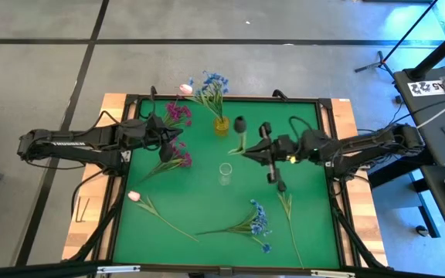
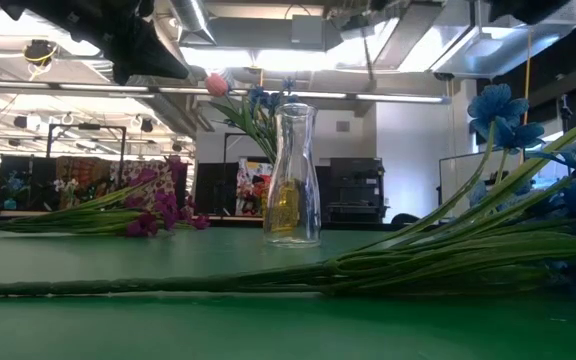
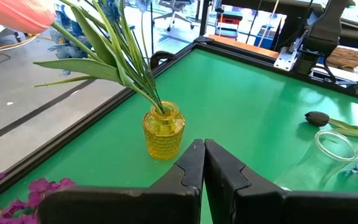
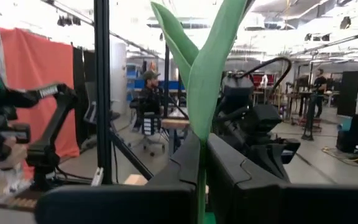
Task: Sort flowers into vase by color
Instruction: Put the top black flower into the transparent vase
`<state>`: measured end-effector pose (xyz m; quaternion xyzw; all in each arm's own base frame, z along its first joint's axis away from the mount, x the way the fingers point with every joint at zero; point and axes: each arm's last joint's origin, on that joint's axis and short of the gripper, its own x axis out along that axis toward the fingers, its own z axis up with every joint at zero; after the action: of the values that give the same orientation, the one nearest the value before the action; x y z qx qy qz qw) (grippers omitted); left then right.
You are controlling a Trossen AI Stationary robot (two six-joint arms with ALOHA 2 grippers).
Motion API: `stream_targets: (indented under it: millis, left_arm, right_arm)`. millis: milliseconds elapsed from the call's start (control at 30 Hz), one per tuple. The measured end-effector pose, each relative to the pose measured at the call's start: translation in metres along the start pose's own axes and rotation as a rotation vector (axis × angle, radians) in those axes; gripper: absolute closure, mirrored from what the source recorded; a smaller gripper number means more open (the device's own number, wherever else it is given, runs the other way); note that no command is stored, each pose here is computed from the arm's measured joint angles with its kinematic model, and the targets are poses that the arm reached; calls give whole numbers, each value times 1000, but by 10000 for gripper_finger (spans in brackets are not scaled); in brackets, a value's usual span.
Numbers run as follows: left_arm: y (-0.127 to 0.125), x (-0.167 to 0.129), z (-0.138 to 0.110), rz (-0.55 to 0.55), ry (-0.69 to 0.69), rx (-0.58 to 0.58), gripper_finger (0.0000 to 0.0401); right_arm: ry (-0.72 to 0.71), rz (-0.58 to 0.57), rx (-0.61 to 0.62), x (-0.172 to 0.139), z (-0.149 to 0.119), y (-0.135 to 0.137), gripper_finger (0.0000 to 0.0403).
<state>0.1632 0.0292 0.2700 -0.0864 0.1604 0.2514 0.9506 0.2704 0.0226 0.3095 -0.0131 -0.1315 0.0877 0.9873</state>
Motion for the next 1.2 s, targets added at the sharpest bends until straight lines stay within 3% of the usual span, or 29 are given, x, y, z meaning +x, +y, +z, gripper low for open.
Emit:
stream_targets:
  millis: [133, 367, 667, 1200]
  left_arm:
    - [0, 0, -1, 2, 9, 4, 395]
    - [0, 0, -1, 2, 15, 9, 395]
    - [0, 0, -2, 3, 16, 10, 395]
    - [0, 0, -2, 3, 21, 12, 395]
  right_arm:
    - [-21, -1, -47, 18, -6, -2, 387]
    - [-184, 10, -120, 32, -24, -9, 387]
    - [-124, -8, -51, 40, -59, -26, 387]
    - [11, -29, 14, 42, -76, -26, 369]
